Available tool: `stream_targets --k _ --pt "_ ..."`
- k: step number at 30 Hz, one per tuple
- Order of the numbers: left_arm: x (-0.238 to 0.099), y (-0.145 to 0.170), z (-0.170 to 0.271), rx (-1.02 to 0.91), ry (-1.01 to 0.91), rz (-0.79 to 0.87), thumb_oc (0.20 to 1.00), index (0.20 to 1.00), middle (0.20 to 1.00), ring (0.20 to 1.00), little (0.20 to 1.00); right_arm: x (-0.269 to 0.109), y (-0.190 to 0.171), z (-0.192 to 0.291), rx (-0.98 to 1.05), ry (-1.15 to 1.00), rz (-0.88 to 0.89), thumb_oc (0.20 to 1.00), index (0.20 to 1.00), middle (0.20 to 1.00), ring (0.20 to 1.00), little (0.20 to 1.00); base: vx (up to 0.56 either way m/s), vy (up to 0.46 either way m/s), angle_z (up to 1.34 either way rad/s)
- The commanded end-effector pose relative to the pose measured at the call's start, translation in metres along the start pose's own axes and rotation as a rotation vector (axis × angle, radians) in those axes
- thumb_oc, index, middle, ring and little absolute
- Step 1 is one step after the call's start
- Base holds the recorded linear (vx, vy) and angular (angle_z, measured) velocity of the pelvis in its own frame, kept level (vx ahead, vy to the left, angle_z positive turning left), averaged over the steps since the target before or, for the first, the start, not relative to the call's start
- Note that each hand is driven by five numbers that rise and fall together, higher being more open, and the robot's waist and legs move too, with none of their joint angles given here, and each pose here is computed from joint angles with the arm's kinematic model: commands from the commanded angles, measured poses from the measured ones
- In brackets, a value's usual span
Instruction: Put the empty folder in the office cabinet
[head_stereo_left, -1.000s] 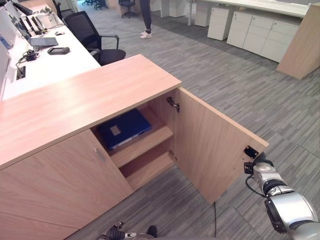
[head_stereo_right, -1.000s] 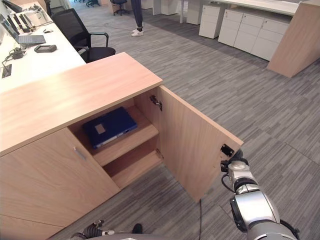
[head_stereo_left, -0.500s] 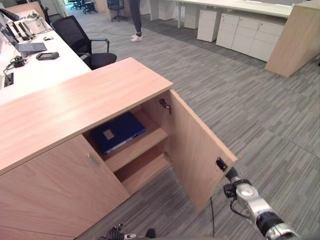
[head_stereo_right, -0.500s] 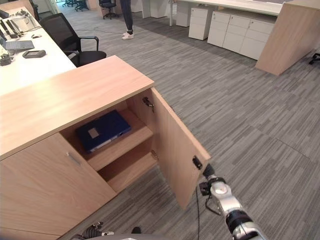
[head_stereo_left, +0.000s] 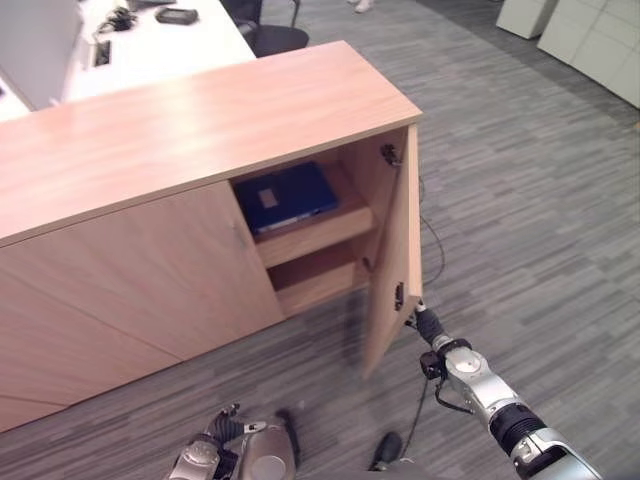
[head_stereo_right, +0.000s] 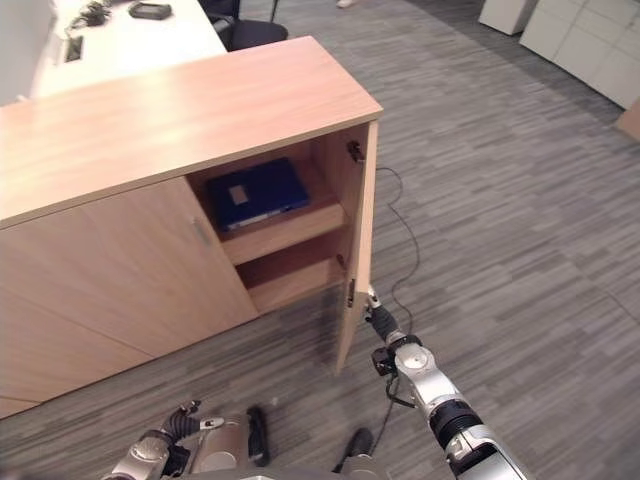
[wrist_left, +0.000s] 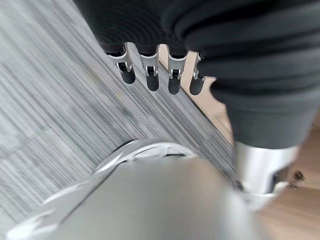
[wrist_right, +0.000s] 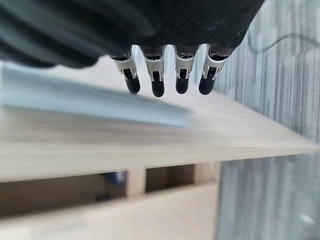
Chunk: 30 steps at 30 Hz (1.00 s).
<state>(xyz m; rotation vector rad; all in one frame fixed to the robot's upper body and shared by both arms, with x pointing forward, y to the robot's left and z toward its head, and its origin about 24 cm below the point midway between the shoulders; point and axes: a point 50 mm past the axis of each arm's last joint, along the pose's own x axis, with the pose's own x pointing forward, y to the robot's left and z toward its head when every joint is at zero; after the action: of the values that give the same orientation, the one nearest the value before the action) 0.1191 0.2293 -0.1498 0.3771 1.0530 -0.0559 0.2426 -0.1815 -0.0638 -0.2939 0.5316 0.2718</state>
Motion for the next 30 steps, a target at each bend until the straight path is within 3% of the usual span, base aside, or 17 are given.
stream_targets --k 1,8,12,14,20,21,22,25,30 --pt "-0.003 0.007 -0.011 0.056 0.026 0.013 1.000 1.000 1.000 1.000 1.000 0.015 0.042 0.019 -0.033 -0.051 0.153 1.000 1.000 1.000 1.000 1.000 0.19 0.056 0.70" --pt "-0.003 0.032 0.009 -0.003 -0.065 0.078 1.000 1.000 1.000 1.000 1.000 0.026 0.015 0.050 0.122 -0.140 -0.008 1.000 1.000 1.000 1.000 1.000 0.10 0.144 0.93" --pt "-0.002 0.035 0.035 -0.007 -0.176 0.067 1.000 1.000 1.000 1.000 1.000 0.027 -0.025 0.051 0.209 -0.127 -0.184 1.000 1.000 1.000 1.000 1.000 0.14 -0.027 0.88" --pt "-0.002 0.035 0.054 0.015 -0.250 0.052 1.000 1.000 1.000 1.000 1.000 0.024 -0.069 0.053 0.253 -0.104 -0.352 1.000 1.000 1.000 1.000 1.000 0.25 -0.153 0.61" --pt "-0.006 0.037 0.063 0.018 -0.304 0.027 1.000 1.000 1.000 1.000 1.000 0.010 -0.128 0.050 0.377 -0.051 -0.584 1.000 1.000 1.000 1.000 1.000 0.08 -0.081 0.77" --pt "-0.010 0.065 0.047 0.033 -0.256 0.048 1.000 1.000 1.000 1.000 1.000 0.002 -0.147 0.053 0.391 -0.063 -0.624 1.000 1.000 1.000 1.000 1.000 0.15 -0.093 0.23" --pt "-0.009 0.070 0.049 0.006 -0.250 0.083 1.000 1.000 1.000 1.000 1.000 -0.002 -0.154 0.052 0.413 -0.060 -0.670 1.000 1.000 1.000 1.000 1.000 0.15 -0.100 0.30" --pt "-0.011 0.059 0.052 0.012 -0.290 0.053 1.000 1.000 1.000 1.000 1.000 -0.019 -0.187 0.063 0.440 -0.081 -0.783 1.000 1.000 1.000 1.000 1.000 0.07 -0.086 0.14" --pt "-0.013 0.051 0.056 0.000 -0.320 0.018 1.000 1.000 1.000 1.000 1.000 -0.032 -0.207 0.065 0.437 -0.075 -0.852 1.000 1.000 1.000 1.000 1.000 0.02 -0.049 0.14"
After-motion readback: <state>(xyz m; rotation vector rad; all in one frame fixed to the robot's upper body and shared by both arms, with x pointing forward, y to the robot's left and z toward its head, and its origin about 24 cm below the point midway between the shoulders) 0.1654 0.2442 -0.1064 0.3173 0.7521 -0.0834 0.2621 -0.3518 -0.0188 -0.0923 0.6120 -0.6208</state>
